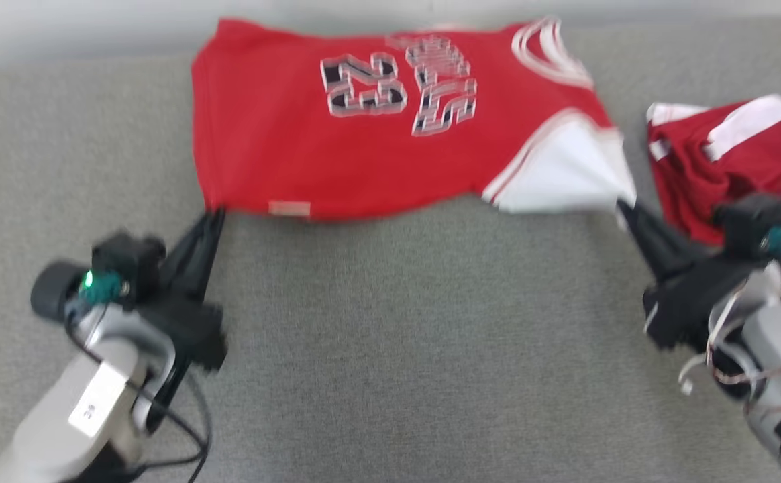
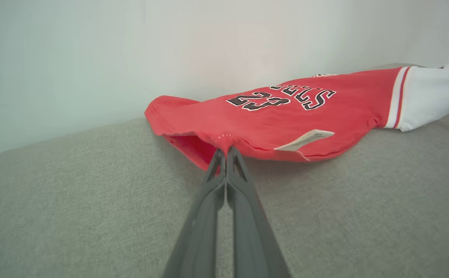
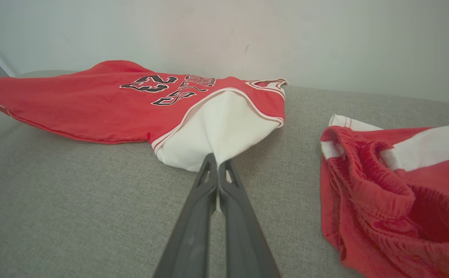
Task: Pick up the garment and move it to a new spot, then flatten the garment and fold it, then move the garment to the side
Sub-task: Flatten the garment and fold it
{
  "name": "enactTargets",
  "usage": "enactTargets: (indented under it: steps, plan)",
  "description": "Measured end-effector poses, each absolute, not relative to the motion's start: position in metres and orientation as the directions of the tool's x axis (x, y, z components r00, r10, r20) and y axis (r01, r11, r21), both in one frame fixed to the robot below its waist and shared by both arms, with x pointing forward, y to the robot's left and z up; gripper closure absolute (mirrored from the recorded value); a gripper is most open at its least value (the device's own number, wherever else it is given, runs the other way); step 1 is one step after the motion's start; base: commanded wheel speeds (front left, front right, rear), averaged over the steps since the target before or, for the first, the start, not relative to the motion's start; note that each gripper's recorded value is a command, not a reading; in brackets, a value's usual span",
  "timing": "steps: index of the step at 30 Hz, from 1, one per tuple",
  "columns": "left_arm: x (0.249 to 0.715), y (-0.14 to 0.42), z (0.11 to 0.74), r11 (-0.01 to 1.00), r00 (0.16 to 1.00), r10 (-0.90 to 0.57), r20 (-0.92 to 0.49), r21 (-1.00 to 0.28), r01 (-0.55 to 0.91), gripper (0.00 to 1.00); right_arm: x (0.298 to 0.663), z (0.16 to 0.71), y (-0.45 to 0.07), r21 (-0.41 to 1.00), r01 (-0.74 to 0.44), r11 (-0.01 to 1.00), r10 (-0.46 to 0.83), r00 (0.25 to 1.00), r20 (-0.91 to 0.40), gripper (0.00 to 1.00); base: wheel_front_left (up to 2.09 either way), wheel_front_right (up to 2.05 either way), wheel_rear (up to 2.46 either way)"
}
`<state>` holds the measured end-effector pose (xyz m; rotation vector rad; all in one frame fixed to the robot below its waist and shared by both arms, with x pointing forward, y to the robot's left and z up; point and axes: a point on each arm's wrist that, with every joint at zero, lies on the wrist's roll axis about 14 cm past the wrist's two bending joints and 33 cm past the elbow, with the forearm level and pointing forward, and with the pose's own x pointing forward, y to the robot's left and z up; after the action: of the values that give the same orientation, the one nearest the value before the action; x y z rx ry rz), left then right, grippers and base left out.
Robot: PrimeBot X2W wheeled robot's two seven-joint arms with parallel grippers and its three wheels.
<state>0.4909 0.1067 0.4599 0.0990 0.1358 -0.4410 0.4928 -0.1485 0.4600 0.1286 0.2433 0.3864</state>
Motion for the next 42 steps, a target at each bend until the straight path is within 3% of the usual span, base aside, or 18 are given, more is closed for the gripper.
enactTargets:
  steps: [12, 24, 42]
  plan:
    - [0.404, 0.125, 0.431, 0.904, 0.875, -0.409, -0.26, 0.012, 0.427, 1.0, 0.41, 0.448, -0.182, 0.198, -0.278, 0.94, 0.33, 0.889, -0.318, 1.0, 0.0, 0.0, 0.0]
    - [0.332, 0.108, 0.417, 0.869, 0.813, -0.473, -0.34, -0.026, 0.495, 1.0, 0.323, 0.426, -0.181, 0.221, -0.253, 0.942, 0.329, 0.823, -0.462, 1.0, 0.0, 0.0, 0.0]
    - [0.296, 0.113, 0.388, 0.879, 0.737, -0.444, -0.509, -0.088, 0.468, 1.0, 0.289, 0.41, -0.185, 0.231, -0.211, 0.95, 0.311, 0.72, -0.621, 1.0, 0.0, 0.0, 0.0]
